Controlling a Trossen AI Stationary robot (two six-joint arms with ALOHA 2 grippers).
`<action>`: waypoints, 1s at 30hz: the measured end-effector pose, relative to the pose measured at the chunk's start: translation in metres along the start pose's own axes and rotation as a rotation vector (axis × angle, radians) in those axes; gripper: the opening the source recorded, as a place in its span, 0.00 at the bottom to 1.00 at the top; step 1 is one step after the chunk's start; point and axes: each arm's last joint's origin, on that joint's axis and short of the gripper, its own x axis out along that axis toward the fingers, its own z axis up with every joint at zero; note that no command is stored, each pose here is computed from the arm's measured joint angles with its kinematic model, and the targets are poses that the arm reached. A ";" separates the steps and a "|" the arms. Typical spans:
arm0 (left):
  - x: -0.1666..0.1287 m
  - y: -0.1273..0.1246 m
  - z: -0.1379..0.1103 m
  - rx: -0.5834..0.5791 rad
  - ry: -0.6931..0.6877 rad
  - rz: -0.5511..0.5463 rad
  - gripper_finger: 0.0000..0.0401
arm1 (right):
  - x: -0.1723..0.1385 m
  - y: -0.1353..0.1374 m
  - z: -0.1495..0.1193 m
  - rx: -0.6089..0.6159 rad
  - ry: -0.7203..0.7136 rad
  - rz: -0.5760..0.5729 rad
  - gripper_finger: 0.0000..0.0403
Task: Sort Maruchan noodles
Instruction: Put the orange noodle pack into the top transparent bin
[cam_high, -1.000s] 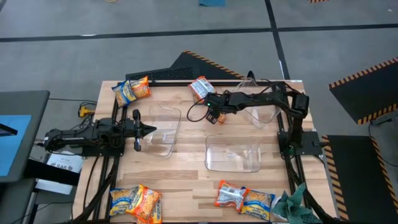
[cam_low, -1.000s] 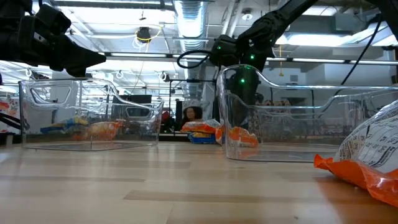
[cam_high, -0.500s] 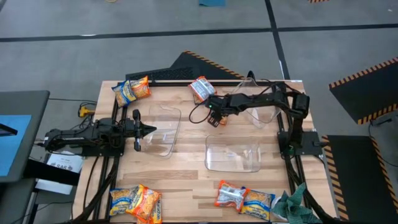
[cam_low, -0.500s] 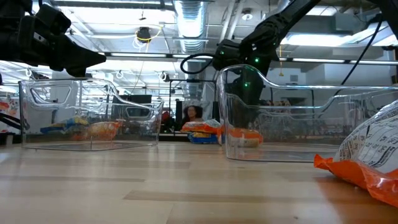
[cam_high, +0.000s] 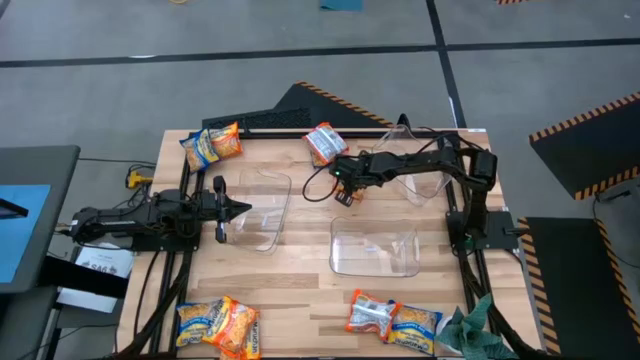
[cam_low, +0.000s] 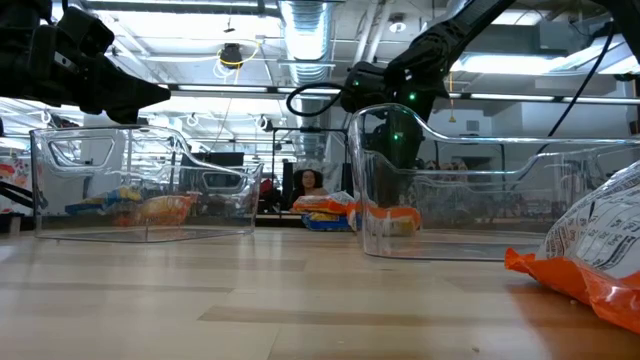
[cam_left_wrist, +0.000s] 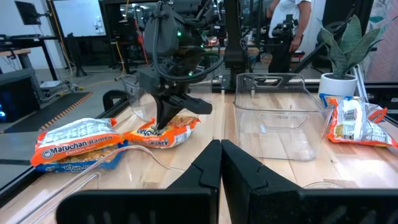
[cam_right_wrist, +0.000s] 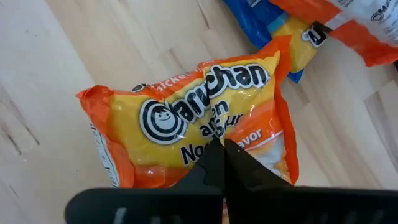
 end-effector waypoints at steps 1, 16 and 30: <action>0.000 0.000 0.000 0.000 0.000 0.000 0.00 | 0.000 0.001 0.000 -0.014 -0.005 -0.008 0.02; 0.000 0.000 0.000 0.000 0.000 0.000 0.00 | -0.075 -0.001 0.014 -0.061 -0.254 -0.096 0.02; 0.000 0.000 0.000 0.000 -0.001 0.000 0.00 | -0.153 -0.052 -0.036 0.161 -0.256 -0.429 0.02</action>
